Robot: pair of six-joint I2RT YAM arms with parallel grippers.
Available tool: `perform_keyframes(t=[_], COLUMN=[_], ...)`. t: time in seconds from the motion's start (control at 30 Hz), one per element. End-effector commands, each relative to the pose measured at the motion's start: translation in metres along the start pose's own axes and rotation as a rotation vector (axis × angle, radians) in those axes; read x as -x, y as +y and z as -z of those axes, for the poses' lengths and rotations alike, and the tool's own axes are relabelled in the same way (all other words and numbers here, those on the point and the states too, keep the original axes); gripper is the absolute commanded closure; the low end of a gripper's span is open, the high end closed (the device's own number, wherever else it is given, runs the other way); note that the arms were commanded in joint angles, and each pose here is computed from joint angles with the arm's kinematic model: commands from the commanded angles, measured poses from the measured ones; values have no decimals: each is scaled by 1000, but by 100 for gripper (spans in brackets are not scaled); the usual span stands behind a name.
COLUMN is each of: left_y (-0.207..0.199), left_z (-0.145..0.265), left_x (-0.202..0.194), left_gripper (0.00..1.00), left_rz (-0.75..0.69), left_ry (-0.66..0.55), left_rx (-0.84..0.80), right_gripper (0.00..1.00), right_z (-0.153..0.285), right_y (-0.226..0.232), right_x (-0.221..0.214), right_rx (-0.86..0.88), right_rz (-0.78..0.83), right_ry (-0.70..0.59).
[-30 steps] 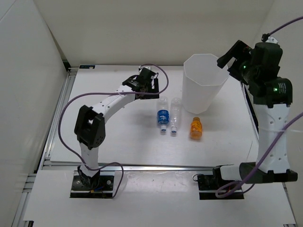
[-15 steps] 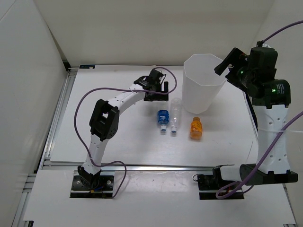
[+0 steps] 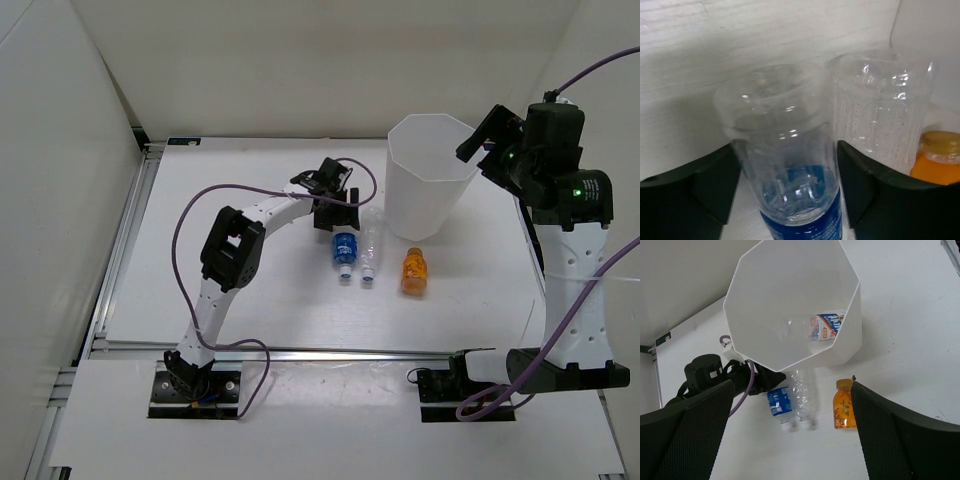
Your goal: Put the plastic bottles in the bin
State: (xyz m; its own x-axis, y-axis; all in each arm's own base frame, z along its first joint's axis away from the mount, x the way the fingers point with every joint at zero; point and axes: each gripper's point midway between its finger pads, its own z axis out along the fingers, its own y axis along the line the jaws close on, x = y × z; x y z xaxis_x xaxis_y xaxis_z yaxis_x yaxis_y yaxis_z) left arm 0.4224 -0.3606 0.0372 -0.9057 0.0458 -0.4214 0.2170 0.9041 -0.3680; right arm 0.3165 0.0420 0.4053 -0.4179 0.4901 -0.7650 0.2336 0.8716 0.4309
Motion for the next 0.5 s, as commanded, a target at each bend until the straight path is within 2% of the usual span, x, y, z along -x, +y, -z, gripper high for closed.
perform_keyframes(t=[0.0, 0.07, 0.13, 0.2, 0.33, 0.43, 0.47], left_y=[-1, 11, 18, 24, 20, 2, -18], left_z=[7, 16, 26, 44, 99, 162, 199], left_x=[-10, 3, 16, 38, 107, 174, 206], left_gripper=[19, 24, 46, 60, 61, 61, 61], left_rz=[26, 46, 55, 60, 79, 102, 103], left_ry=[53, 19, -20, -97, -323, -551, -666], left_rx=[-52, -31, -12, 31, 81, 73, 25], right_gripper=[0, 0, 0, 0, 0, 0, 0], right_z=[8, 6, 6, 4, 0, -2, -2], right_y=[-7, -10, -10, -13, -14, -17, -17], right_x=[5, 4, 4, 2, 1, 0, 0], right_rx=[-22, -36, -36, -49, -63, -75, -75], right_rz=[12, 13, 13, 14, 6, -2, -2], right_ry=[-40, -38, -38, -34, -32, -30, -30])
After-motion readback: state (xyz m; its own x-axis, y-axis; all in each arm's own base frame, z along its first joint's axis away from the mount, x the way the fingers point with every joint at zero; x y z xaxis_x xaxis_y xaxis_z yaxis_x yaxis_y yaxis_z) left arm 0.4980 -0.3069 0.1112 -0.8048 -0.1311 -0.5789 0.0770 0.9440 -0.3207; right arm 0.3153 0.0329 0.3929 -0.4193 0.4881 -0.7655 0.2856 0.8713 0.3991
